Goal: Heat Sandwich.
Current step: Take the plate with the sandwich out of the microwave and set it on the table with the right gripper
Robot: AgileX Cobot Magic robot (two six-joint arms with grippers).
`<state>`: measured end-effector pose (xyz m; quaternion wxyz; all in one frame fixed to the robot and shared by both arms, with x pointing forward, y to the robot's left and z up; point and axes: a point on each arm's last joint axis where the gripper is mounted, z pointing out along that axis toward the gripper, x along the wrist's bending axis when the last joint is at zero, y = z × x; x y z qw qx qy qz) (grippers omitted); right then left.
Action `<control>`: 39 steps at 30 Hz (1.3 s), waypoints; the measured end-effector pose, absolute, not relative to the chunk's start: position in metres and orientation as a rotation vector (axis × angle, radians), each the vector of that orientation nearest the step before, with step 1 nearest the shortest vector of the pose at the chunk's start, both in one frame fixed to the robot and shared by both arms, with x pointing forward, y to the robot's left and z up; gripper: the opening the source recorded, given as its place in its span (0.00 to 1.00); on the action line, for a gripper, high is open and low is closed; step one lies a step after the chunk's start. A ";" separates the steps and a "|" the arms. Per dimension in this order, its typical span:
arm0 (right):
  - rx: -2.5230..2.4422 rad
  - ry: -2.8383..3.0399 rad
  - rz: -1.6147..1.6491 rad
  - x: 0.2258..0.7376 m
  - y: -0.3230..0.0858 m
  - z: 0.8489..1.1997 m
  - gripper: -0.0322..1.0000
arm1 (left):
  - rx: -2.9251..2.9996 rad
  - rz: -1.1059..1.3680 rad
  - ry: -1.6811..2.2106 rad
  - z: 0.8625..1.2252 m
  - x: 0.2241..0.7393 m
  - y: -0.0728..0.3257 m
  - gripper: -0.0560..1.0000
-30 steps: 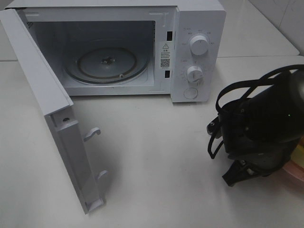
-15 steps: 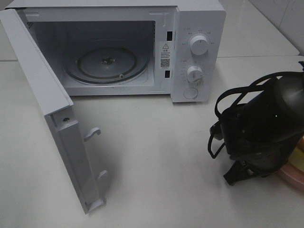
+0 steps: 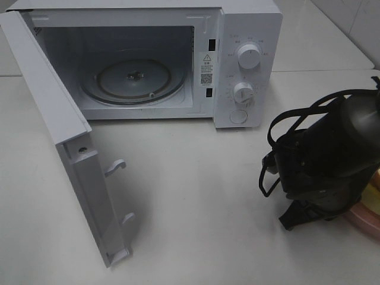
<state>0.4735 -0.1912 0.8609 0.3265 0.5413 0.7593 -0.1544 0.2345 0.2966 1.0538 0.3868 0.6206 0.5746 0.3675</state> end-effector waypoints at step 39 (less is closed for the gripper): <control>1.482 2.285 0.117 0.430 -0.189 0.987 0.80 | 1.580 0.935 1.463 1.054 0.234 0.297 0.99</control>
